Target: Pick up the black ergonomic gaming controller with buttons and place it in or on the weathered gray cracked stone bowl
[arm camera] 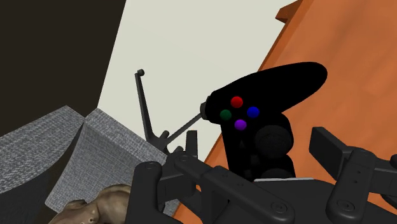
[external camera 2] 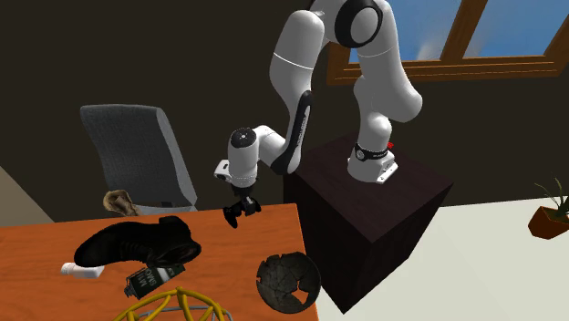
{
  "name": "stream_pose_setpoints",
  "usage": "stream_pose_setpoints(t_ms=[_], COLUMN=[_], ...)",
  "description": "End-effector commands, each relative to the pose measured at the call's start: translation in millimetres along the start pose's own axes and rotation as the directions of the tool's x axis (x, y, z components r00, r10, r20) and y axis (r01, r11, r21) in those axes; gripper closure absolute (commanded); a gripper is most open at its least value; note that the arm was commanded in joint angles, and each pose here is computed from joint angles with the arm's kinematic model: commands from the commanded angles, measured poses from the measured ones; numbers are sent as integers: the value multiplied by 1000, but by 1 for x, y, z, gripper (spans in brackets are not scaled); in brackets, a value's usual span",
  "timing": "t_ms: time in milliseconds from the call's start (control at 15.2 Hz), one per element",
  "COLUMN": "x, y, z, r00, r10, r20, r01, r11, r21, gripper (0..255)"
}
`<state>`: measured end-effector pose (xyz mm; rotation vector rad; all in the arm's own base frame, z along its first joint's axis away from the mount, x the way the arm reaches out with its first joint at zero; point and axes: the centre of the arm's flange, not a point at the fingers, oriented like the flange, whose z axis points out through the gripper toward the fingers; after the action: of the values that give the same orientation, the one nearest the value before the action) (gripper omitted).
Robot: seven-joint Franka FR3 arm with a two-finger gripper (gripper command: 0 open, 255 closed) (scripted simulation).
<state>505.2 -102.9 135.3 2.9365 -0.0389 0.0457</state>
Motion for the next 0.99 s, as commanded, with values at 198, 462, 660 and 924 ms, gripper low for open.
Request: stream_pose_setpoints(t_ms=[198,462,660,924], x=[0,0,0,1], y=[0,0,0,3], z=[0,0,0,-15], r00=[1000,1000,1000,1000], r10=[0,0,0,0], r20=[0,0,0,0], r01=[0,0,0,0], r11=[1000,1000,1000,1000], r21=[0,0,0,0], gripper=[255,255,255,255])
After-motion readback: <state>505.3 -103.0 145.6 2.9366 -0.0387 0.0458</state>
